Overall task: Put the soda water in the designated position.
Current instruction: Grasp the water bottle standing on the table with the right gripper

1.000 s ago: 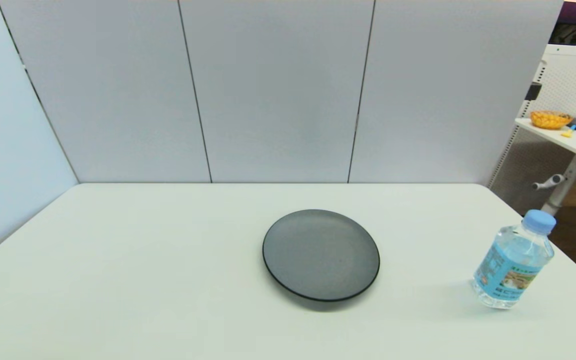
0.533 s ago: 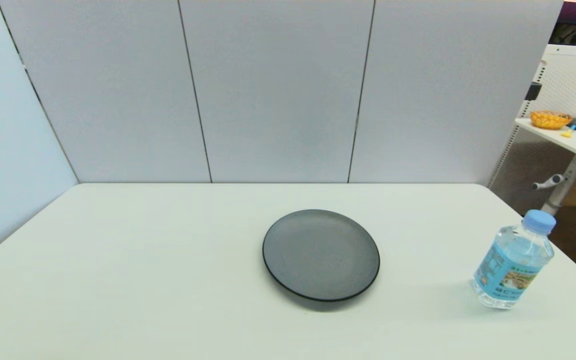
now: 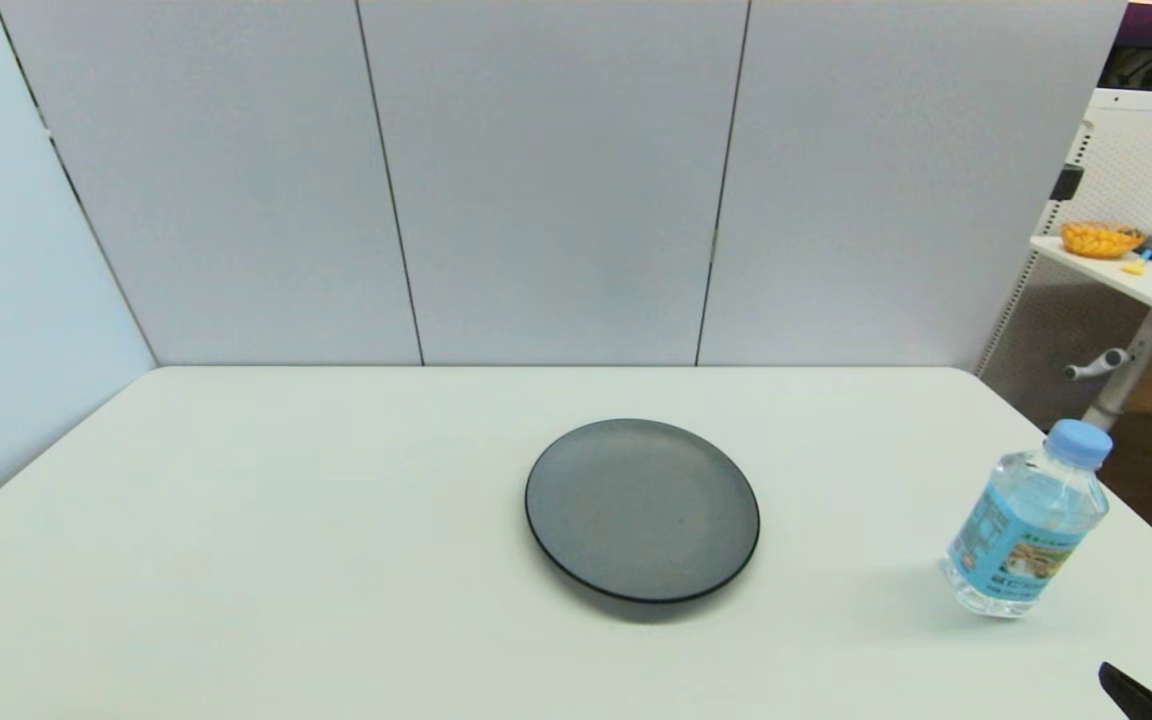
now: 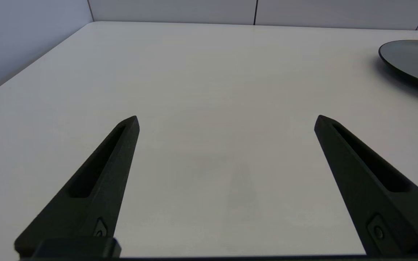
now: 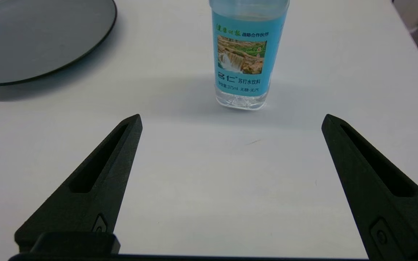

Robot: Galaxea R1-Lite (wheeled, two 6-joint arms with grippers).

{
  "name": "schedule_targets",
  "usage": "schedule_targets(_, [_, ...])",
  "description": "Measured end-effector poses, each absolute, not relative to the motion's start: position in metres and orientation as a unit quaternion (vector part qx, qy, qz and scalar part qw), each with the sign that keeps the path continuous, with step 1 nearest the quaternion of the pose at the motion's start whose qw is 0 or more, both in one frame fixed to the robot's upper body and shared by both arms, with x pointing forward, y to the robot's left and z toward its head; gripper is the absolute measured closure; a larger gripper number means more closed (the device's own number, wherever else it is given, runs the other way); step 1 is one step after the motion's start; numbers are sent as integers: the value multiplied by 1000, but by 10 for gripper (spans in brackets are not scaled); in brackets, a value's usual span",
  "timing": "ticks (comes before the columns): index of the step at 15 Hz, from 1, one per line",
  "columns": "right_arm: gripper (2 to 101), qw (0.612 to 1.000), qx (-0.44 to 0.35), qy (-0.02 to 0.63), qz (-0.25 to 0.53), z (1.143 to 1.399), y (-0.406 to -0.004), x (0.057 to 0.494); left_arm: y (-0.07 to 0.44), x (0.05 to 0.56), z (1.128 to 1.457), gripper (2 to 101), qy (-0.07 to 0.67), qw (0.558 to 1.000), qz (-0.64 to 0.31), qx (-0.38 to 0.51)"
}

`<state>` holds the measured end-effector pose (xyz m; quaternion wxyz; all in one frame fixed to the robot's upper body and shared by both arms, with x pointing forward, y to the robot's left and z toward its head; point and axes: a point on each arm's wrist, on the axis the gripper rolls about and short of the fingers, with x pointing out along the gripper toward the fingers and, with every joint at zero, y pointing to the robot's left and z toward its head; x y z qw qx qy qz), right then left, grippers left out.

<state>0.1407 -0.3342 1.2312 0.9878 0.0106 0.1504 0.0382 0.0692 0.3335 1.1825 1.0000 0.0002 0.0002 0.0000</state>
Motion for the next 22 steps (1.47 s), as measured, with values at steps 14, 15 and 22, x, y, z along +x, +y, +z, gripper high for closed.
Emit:
schedule_targets(14, [43, 982, 30, 183, 23, 1238, -335, 237, 334, 69, 1183, 54, 0, 1000, 0, 0])
schedule_targets(15, [43, 983, 29, 180, 25, 1237, -335, 242, 334, 69, 1183, 54, 0, 1000, 0, 0])
schedule_targets(22, [43, 984, 32, 175, 31, 1229, -333, 261, 334, 69, 1183, 54, 0, 1000, 0, 0])
